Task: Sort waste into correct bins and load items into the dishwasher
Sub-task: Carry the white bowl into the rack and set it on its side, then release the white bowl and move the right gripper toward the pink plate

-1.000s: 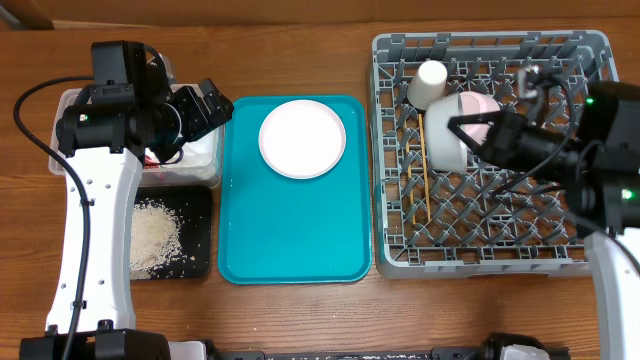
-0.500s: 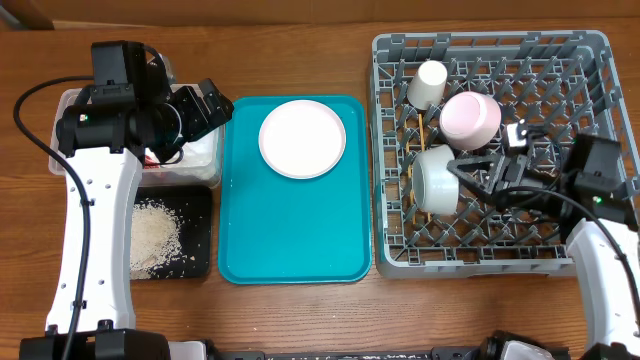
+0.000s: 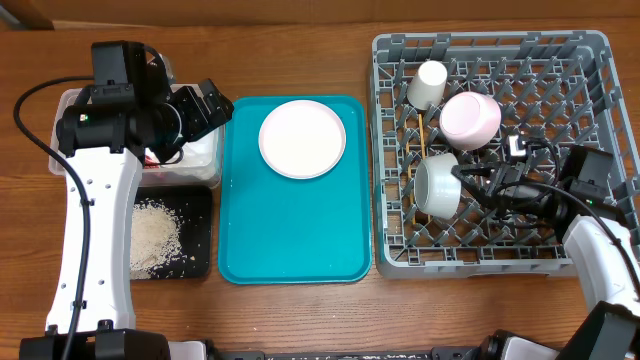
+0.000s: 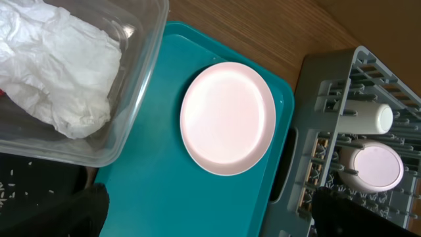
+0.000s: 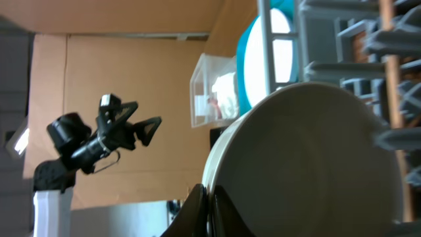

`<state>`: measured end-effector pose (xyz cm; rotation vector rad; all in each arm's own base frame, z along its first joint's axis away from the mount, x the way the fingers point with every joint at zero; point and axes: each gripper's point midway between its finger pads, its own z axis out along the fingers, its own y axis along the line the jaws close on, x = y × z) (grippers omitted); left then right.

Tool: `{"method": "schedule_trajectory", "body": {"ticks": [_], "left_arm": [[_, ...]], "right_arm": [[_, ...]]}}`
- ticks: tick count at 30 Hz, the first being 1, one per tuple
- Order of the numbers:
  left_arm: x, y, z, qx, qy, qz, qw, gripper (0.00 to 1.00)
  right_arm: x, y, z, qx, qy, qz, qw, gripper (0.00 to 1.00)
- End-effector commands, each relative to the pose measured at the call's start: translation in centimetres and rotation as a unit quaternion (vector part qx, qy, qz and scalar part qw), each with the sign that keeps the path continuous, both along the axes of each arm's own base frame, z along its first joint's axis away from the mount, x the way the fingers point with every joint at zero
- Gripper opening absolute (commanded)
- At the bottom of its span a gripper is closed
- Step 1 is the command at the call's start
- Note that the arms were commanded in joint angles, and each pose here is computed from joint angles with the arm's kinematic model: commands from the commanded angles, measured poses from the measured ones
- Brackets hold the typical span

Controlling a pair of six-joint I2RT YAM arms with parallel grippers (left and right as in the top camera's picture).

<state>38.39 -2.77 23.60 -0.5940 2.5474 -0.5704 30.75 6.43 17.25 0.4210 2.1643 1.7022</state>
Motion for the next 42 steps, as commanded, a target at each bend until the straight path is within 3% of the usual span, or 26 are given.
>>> {"method": "schedule_trajectory", "body": {"ticks": [1,5,6,7,10,15,21,29,35,42], "left_arm": [[0.3,-0.1,1.2,-0.001,-0.018,-0.005,1.000,1.00],[0.2,-0.1,1.2,-0.001,-0.018,-0.005,1.000,1.00],[0.2,-0.1,1.2,-0.001,-0.018,-0.006,1.000,1.00],[0.3,-0.1,1.2,-0.001,-0.018,-0.005,1.000,1.00],[0.3,-0.1,1.2,-0.001,-0.018,-0.005,1.000,1.00],[0.3,-0.1,1.2,-0.001,-0.018,-0.006,1.000,1.00],[0.3,-0.1,1.2,-0.001,-0.018,-0.005,1.000,1.00],[0.3,-0.1,1.2,-0.001,-0.018,-0.005,1.000,1.00],[0.2,-0.1,1.2,-0.001,-0.018,-0.006,1.000,1.00],[0.2,-0.1,1.2,-0.001,-0.018,-0.005,1.000,1.00]], "right_arm": [[0.4,-1.1,-1.2,-0.021,0.010,-0.024,0.999,0.10],[0.5,-2.1,-1.2,-0.020,0.011,-0.041,0.999,0.37],[0.6,-2.4,-1.2,-0.020,0.011,-0.046,0.999,0.46],[0.7,-3.0,-1.2,-0.022,0.012,-0.055,0.998,0.62],[1.1,-4.8,-1.7,-0.041,0.019,-0.087,0.995,0.71],[2.0,-7.5,-1.5,-0.071,0.017,-0.131,0.989,0.76],[4.3,-8.7,2.5,-0.115,-0.012,-0.144,0.983,0.77],[7.2,-2.3,7.4,-0.232,-0.086,-0.081,0.966,0.78],[8.2,7.8,6.7,-0.349,-0.165,-0.022,0.922,0.81],[7.0,18.9,3.1,-0.479,-0.267,0.036,0.836,0.86]]}}
